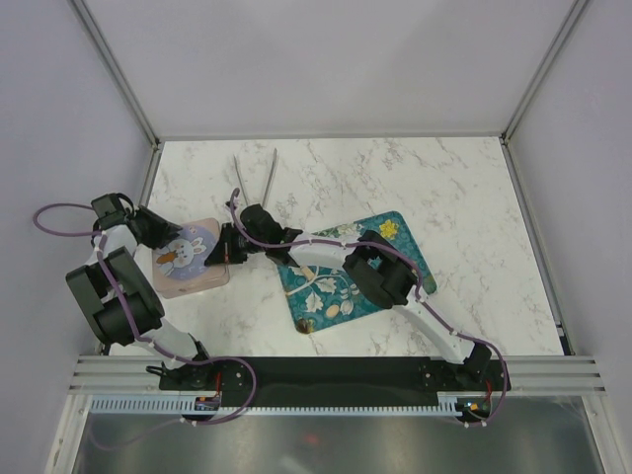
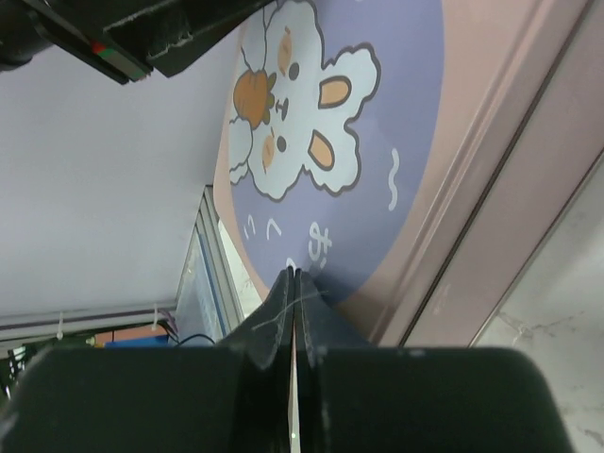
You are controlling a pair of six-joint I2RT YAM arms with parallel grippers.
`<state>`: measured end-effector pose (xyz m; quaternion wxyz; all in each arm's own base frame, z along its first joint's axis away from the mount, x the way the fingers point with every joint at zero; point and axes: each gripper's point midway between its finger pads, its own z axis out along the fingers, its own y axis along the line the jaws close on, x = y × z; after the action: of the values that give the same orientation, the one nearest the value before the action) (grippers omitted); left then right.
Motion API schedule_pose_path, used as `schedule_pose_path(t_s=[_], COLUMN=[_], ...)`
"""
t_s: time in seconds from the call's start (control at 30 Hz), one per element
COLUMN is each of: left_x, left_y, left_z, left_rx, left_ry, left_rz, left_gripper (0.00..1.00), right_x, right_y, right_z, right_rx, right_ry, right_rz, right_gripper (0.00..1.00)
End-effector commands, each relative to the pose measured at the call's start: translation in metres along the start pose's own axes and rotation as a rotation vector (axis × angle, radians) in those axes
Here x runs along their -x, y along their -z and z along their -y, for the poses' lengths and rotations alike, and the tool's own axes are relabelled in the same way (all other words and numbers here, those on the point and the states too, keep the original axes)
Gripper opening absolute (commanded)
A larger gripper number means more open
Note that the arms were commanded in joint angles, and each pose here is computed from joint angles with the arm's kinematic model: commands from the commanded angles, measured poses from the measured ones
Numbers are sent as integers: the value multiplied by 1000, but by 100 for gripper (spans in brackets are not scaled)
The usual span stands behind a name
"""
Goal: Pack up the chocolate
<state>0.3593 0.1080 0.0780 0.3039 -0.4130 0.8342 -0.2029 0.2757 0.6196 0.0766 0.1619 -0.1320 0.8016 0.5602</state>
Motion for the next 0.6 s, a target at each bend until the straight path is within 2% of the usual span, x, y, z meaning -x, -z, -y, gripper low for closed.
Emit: schedule_pose_path(t_s=[0.0,0.3,0.4,0.57], left_x=[-30,-9,7,29], left_y=[-4,6,23,53], left_z=[-31,-8,9,18], left_rx=[117,60,35,79], left_ry=[48,29,8,-13], left_rz=[-90,-45,23,151], left_gripper=[33,33,33,33], right_x=[-24,16,50,74], right_y=[5,3,8,2], right_z=[44,-1,-27,-27], right_rx=[-154,-40,24,86], right_ry=[3,51,69,13], right_rz=[-47,12,80,130], right_gripper=[0,0,0,0])
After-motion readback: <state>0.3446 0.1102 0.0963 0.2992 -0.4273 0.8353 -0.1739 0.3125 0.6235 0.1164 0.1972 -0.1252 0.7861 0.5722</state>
